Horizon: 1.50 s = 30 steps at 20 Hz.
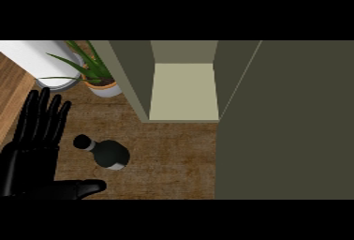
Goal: Pick up the wine, place it into the cabinet and close the cabinet
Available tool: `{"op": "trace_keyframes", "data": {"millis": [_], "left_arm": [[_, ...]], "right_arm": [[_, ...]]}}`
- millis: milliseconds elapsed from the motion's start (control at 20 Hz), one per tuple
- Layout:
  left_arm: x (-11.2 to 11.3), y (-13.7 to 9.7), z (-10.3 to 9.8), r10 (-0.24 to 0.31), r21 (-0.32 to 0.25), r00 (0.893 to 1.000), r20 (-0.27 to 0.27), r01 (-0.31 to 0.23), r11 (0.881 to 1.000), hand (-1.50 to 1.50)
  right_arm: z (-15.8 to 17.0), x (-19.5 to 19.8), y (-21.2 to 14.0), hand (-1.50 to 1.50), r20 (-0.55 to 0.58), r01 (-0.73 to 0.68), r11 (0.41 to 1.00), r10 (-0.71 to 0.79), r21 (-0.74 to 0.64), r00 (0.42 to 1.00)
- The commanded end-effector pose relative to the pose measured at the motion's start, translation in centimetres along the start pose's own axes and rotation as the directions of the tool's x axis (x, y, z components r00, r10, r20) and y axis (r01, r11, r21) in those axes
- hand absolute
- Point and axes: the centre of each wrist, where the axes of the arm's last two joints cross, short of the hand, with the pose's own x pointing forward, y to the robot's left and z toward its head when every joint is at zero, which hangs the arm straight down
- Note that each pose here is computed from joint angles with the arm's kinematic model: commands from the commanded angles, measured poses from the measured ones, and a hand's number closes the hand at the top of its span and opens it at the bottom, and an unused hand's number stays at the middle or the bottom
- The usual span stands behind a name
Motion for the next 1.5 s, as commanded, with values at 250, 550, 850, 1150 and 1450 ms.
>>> {"op": "trace_keyframes", "data": {"millis": [250, 550, 850, 1150, 1450], "left_arm": [[-2.4, 4.6, 2.0, -0.040, 0.042, 0.999, -0.027, 0.041, 0.998, -1.50], [-7.7, 2.9, 1.0, -0.059, 0.042, 0.996, -0.063, 0.062, 0.997, -1.50], [-7.1, 7.9, 2.9, -0.039, 0.088, 0.995, -0.089, 0.047, 0.995, -1.50], [-10.4, 7.7, 2.4, -0.083, 0.038, 0.988, -0.131, 0.089, 0.995, -1.50], [-12.5, 9.4, 2.0, -0.078, 0.055, 0.988, -0.136, 0.086, 0.995, -1.50]], "right_arm": [[1.4, 1.2, -0.1, -1.50, 0.013, 0.010, 1.000, -0.010, -0.002, 1.000], [-0.1, 0.8, 1.3, -1.50, 0.004, 0.011, 1.000, -0.011, 0.009, 1.000], [0.9, 1.0, 0.8, -1.50, -0.008, 0.004, 1.000, -0.004, 0.008, 1.000], [0.3, 1.5, 1.8, -1.50, 0.021, 0.022, 1.000, -0.022, 0.018, 1.000], [-0.6, 0.0, -1.6, -1.50, -0.015, -0.005, 1.000, 0.005, -0.005, 1.000]]}}
